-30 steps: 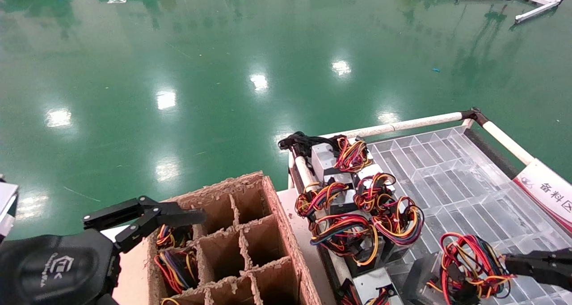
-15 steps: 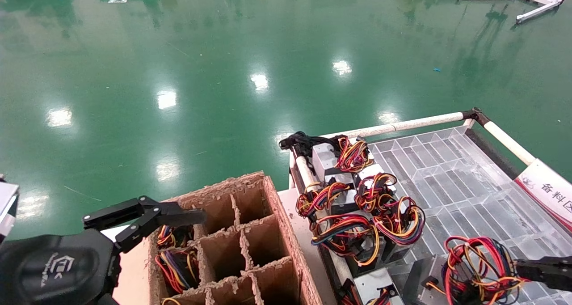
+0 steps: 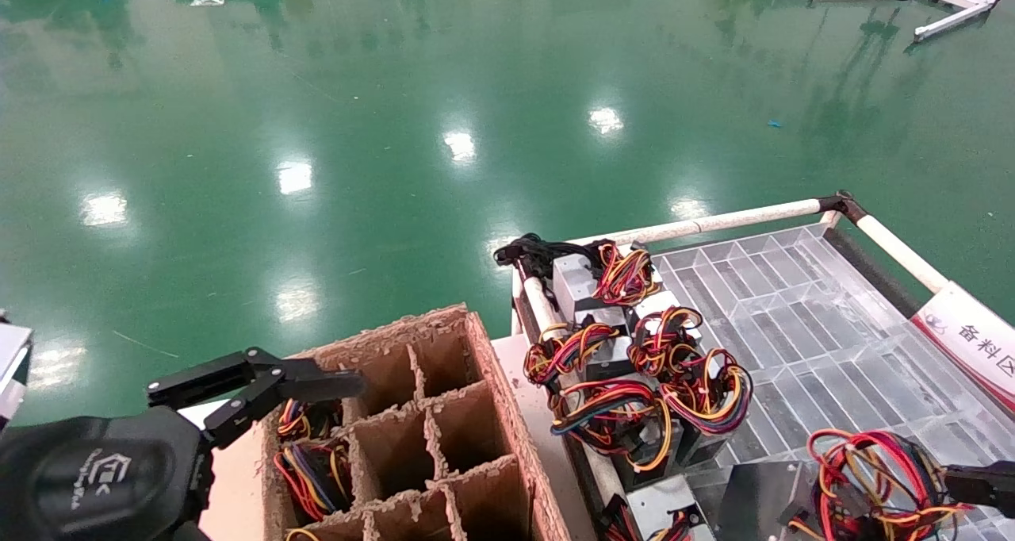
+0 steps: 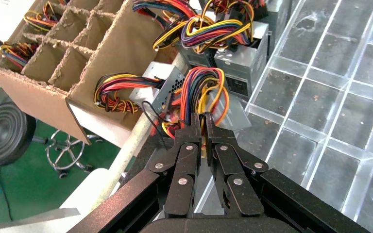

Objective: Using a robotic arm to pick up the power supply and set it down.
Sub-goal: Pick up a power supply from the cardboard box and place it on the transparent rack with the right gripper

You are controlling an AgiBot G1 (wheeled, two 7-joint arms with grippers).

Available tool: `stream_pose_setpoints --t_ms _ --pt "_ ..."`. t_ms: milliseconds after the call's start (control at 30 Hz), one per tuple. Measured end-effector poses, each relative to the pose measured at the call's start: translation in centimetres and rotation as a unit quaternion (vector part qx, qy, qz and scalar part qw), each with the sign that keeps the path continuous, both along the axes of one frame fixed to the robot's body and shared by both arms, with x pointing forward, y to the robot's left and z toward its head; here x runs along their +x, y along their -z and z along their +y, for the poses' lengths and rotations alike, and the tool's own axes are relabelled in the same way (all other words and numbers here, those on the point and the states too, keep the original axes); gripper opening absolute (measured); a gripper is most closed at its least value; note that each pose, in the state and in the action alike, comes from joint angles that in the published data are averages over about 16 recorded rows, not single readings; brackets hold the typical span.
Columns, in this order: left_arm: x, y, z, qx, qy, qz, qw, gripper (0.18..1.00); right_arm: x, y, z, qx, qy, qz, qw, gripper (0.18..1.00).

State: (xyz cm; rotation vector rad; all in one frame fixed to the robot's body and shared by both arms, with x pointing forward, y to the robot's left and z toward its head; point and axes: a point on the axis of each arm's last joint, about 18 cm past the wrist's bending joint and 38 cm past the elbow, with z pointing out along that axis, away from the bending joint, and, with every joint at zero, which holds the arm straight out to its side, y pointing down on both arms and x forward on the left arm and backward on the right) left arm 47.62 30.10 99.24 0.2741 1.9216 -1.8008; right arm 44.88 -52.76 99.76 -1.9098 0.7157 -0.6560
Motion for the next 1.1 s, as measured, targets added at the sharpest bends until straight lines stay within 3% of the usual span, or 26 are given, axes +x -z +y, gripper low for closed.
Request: stream_pose_setpoints --t_ms 633,1100 --pt "0.0 0.0 0.0 0.0 0.0 0.0 1.0 1.0 2.9 -1.3 1.3 -0.015 -0.005 0.011 1.0 0.195" --pt "0.0 0.0 0.0 0.0 0.0 0.0 1.0 1.0 2.6 -2.0 0.1 -0.019 0.017 0.005 1.0 0.195"
